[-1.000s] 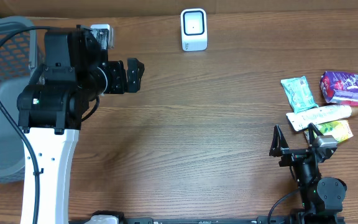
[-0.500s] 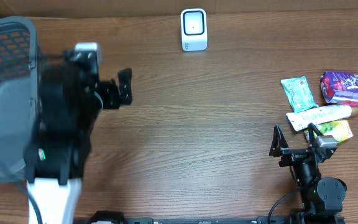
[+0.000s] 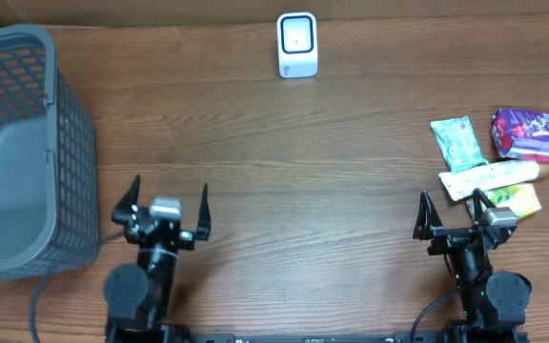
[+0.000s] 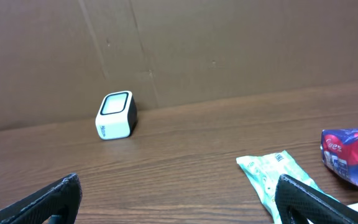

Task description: Scan the item barcode

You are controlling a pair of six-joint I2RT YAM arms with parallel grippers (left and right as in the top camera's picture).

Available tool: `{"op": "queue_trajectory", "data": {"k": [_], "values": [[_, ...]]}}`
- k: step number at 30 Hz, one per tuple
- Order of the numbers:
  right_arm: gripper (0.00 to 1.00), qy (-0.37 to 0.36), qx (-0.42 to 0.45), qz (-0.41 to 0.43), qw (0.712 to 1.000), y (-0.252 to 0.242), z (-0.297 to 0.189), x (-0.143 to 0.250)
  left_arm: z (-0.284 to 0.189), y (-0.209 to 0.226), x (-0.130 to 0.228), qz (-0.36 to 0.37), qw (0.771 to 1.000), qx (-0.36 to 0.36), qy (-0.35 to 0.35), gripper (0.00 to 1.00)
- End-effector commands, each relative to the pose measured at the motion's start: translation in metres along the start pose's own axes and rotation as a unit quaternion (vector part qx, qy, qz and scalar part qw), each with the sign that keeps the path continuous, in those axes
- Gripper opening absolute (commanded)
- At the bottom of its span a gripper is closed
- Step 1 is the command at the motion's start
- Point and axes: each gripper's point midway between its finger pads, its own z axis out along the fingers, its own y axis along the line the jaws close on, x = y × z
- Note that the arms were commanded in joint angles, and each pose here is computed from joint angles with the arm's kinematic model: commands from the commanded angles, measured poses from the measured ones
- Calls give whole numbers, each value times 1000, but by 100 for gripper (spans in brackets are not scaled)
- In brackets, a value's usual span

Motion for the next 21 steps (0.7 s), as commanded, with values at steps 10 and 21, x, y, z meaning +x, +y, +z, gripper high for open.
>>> {"op": "queue_trajectory", "data": {"k": [10,21], "values": [[100,-3,4,-2,1000,-2,0,2,-5,-15,71,90,996,10,14,100],[100,-3,4,-2,1000,-2,0,2,-4,-16,71,84,996,11,15,99]]}}
